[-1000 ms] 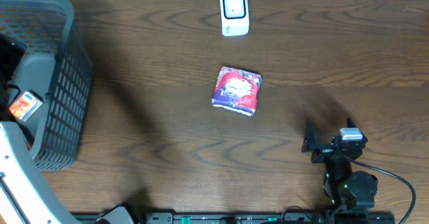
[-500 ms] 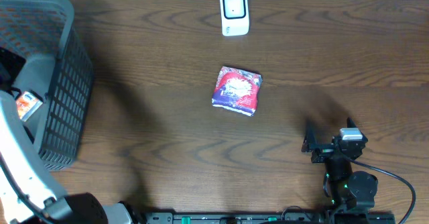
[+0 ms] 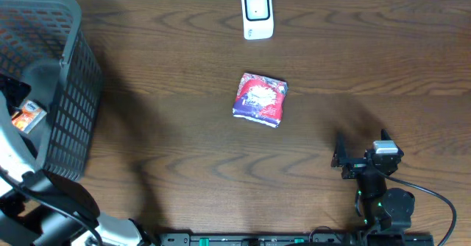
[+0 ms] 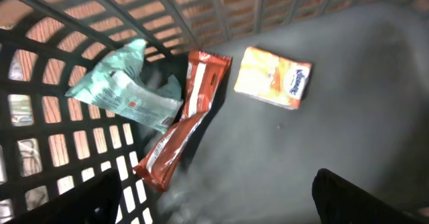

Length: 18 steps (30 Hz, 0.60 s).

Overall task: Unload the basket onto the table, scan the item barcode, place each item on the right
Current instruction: 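Move the left gripper back into the grey basket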

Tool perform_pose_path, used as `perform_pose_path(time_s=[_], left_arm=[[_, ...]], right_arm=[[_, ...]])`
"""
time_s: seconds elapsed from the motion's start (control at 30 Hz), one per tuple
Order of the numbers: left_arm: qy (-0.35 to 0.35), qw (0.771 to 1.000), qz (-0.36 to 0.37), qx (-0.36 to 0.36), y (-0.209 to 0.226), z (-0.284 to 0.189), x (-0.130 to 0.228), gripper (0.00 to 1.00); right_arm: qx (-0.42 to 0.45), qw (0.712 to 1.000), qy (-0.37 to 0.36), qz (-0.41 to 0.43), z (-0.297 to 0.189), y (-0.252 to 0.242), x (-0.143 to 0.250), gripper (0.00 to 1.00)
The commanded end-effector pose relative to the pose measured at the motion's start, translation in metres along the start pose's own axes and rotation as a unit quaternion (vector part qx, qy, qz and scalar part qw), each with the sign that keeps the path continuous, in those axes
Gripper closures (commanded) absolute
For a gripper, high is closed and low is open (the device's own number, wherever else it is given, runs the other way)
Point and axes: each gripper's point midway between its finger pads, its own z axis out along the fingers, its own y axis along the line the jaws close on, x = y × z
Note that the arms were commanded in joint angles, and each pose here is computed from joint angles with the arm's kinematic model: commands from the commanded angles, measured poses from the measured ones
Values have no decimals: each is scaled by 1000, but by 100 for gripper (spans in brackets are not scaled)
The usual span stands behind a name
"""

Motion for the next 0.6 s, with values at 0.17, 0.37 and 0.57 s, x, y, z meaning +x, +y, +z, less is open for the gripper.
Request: perform_pose_path(time_s=[0.17,0.37,0.57], left_arm=[[19,1000,9,-23,6,12,9,9],[36,999,16,-32,9,21,21,9],[41,998,24,-40,13,25,24,10]], right_arm=[[0,1000,-2,9,0,0,0,1],[0,1000,-2,9,0,0,0,1],[0,1000,-2,9,0,0,0,1]])
